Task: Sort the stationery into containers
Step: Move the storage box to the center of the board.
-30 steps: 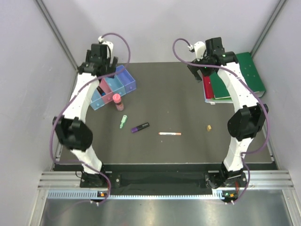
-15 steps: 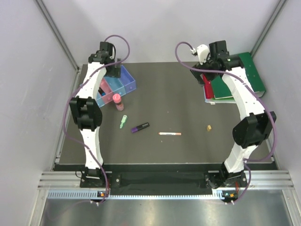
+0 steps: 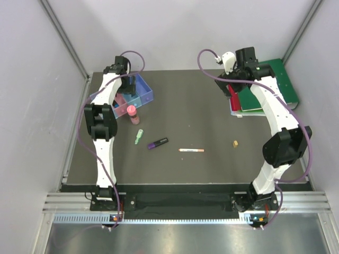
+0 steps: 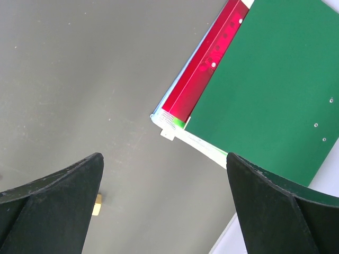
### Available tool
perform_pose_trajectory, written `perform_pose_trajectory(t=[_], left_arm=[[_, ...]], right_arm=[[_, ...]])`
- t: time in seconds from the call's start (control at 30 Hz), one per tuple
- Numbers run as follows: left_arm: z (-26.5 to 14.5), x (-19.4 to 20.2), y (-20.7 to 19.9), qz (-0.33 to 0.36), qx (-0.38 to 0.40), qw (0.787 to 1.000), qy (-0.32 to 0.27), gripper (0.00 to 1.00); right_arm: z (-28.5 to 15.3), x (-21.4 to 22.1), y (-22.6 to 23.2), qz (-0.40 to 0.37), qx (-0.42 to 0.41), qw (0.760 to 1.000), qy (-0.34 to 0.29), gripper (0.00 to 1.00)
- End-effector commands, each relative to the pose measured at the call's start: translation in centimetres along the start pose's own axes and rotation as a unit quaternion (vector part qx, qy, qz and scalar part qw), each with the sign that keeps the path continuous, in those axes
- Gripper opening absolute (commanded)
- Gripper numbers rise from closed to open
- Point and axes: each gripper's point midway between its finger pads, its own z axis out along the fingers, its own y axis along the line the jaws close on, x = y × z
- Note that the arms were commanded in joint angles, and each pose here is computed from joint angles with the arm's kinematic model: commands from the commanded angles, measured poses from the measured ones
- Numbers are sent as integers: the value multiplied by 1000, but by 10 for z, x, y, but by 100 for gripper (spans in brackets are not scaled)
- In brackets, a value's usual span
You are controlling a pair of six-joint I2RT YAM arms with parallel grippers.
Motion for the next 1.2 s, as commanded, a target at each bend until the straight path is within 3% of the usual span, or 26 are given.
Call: perform_pose_trajectory(t=[0.0,0.4,0.5,0.63,0.73,1.17], left_arm=[[-1,-18,-6,-9,15,999,-30,82],[14,-4,-14,-7,29,999,-16,39],[16,-1,-20,-4,39,999,-12,36],[15,4,-37,15,74,997,-8,25],[13,7,-51,35,92,995,-8,21],[-8,14,-141,121,179,976,-23,23]], right_arm=[[-20,-13,-9,17,15,999,-29,100],[-24,-11,-10,17,16,999,-26,100],[-25,-10,-10,18,16,999,-27,100],[-23,-9,-10,19,17,999,-26,99],[-24,-8,-11,21,18,999,-26,100],[-18,-6,-10,24,13,999,-26,100]])
